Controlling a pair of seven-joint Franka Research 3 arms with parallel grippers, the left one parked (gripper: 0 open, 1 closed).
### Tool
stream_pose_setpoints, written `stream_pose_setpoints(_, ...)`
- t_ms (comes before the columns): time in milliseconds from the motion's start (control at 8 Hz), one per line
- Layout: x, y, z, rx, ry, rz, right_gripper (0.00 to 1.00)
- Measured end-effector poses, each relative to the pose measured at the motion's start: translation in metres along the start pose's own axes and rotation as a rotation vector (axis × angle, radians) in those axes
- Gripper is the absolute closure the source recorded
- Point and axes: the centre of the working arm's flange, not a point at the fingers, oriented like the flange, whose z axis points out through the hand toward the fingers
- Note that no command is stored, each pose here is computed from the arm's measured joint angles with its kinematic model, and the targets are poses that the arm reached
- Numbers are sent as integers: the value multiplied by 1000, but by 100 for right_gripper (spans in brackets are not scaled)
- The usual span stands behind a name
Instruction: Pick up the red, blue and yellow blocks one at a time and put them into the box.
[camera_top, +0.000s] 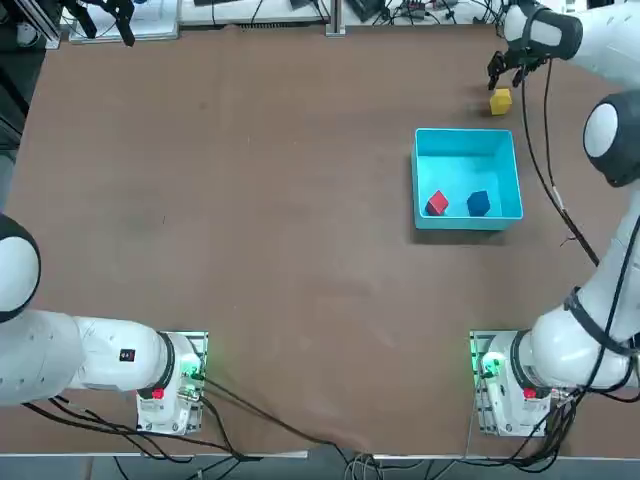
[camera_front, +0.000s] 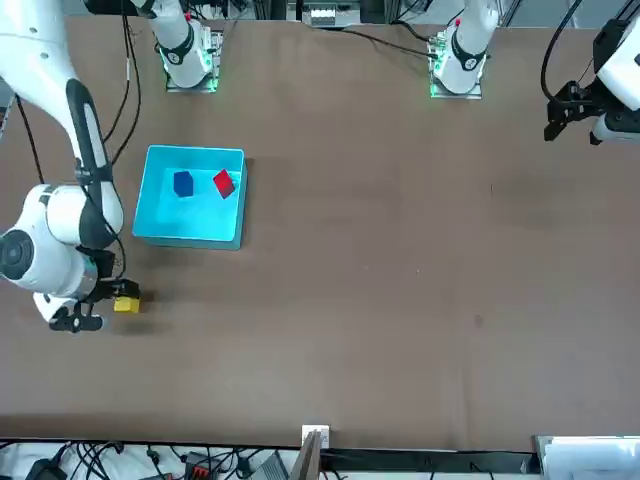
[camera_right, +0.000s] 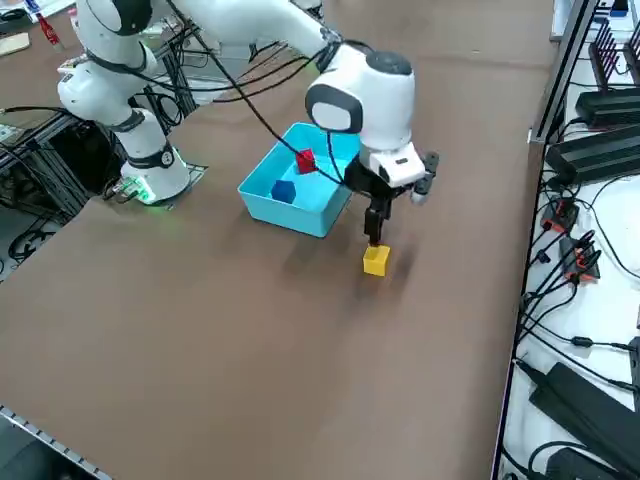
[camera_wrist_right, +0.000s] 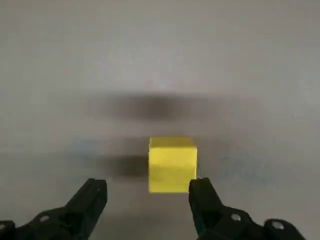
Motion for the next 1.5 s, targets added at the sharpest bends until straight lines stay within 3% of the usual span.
stream_pose_setpoints(875,2,22,47,-5,39,-64,1)
stream_pose_setpoints(1125,-1,23,66,-1,23,-65,7)
stream_pose_setpoints(1375,-1,20,67,3,21,-67,30)
stream_pose_setpoints(1500,1,18,60,4,27,-69,30)
